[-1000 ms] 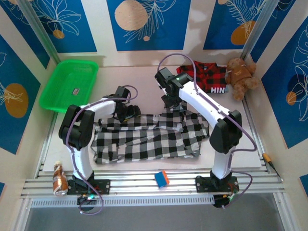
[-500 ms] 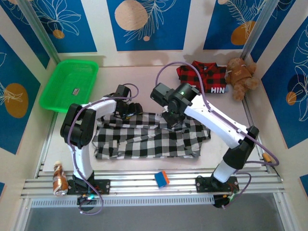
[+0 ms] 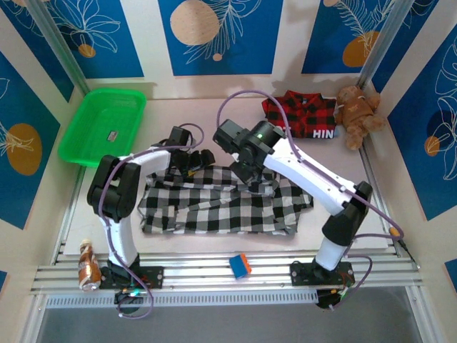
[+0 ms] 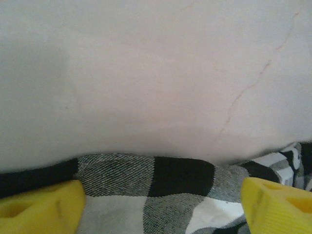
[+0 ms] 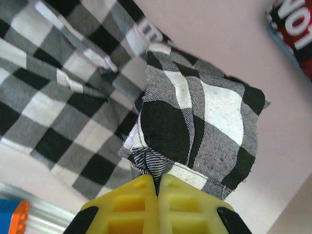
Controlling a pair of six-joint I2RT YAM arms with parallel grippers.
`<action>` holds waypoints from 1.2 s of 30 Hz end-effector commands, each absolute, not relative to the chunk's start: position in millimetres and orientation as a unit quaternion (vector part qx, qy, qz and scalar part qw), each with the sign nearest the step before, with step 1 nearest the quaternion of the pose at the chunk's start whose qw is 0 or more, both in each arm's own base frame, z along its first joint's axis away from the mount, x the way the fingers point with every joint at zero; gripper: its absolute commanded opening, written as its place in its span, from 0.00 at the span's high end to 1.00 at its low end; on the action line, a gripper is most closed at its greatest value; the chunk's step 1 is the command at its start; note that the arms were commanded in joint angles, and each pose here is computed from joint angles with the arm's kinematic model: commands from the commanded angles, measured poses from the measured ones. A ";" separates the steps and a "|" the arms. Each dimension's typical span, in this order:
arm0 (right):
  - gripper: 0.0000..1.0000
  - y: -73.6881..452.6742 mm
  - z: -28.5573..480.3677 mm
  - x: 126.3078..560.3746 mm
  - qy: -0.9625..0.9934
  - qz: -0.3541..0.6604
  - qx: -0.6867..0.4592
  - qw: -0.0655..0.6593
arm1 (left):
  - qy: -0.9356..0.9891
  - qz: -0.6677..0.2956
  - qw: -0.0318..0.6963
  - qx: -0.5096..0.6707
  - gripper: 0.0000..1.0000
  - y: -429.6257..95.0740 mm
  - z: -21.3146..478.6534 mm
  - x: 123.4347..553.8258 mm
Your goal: Fold and stack the long sleeve shirts
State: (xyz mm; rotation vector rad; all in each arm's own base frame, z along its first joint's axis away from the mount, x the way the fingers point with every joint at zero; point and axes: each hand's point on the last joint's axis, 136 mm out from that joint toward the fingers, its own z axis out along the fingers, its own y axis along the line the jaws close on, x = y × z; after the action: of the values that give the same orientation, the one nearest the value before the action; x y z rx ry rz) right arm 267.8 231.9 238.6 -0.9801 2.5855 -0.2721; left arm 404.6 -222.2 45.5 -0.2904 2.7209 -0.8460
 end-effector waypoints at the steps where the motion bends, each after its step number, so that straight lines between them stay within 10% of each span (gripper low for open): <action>1: 1.00 261.7 243.6 298.2 0.895 -0.070 -0.379 0.225 | 0.937 -0.303 0.100 -0.140 0.10 -216.0 42.5 387.6; 22: 0.98 370.3 262.3 299.2 0.810 0.123 -0.489 0.299 | 0.902 -0.272 0.210 -0.262 0.06 -124.8 157.5 372.8; 36: 0.92 403.3 213.6 286.7 0.805 0.232 -0.501 0.219 | 0.907 -0.223 0.253 -0.254 0.05 -91.8 184.3 357.9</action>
State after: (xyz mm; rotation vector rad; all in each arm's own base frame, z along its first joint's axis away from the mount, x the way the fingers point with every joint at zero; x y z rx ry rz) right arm 291.8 394.8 233.5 -1.3601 2.1879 0.5313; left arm 363.0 -99.6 178.2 -0.7115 2.4602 -0.6557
